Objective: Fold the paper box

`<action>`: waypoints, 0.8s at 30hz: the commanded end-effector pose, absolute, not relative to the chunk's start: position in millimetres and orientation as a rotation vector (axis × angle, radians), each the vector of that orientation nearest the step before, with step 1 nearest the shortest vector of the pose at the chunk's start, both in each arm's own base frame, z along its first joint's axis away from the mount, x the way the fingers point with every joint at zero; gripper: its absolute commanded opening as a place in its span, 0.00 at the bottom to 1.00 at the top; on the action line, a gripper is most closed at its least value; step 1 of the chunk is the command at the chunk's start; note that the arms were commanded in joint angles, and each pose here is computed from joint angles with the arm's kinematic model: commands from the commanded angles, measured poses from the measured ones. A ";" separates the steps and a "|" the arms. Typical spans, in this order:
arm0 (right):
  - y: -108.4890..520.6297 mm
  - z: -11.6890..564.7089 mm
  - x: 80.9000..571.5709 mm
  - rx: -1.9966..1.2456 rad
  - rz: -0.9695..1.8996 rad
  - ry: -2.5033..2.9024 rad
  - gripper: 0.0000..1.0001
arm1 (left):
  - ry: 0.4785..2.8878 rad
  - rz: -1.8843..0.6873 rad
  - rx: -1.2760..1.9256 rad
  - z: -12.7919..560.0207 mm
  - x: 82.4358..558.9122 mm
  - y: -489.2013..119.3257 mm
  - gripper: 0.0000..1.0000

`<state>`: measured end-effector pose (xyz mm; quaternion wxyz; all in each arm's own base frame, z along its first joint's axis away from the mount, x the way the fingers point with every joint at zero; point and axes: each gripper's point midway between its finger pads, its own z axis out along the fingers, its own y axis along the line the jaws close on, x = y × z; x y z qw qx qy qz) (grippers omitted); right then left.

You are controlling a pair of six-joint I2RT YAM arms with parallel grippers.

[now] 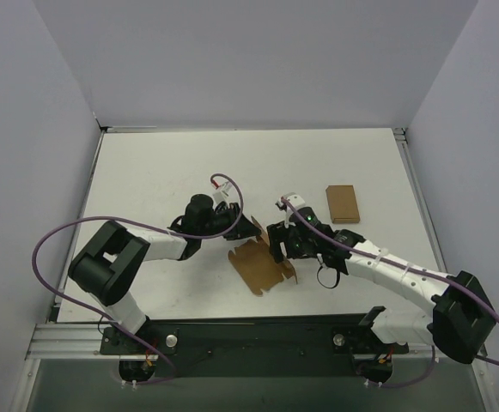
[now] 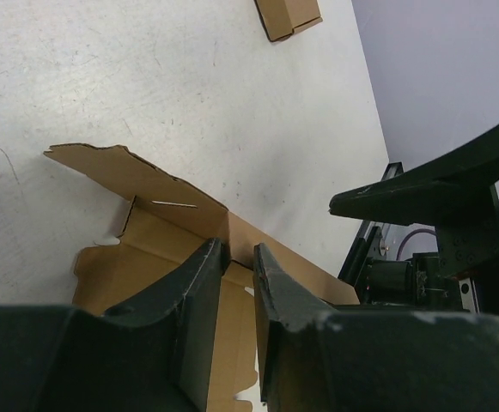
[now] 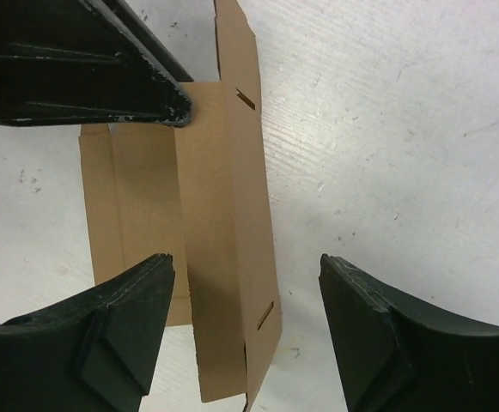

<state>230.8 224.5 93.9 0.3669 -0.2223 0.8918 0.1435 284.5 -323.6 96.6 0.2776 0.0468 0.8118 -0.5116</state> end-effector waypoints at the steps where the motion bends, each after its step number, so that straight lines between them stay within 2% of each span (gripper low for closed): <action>1: 236.3 95.3 222.2 -0.541 0.527 2.383 0.68 | 2.202 -1.314 0.163 84.0 287.3 -325.0 0.31; 7: 245.4 90.3 221.5 -0.550 0.569 2.425 0.65 | 2.223 -1.281 0.173 74.5 285.7 -323.9 0.31; 24: 234.6 80.7 240.7 -0.580 0.402 2.418 0.56 | 2.263 -1.239 0.186 57.3 284.0 -323.9 0.31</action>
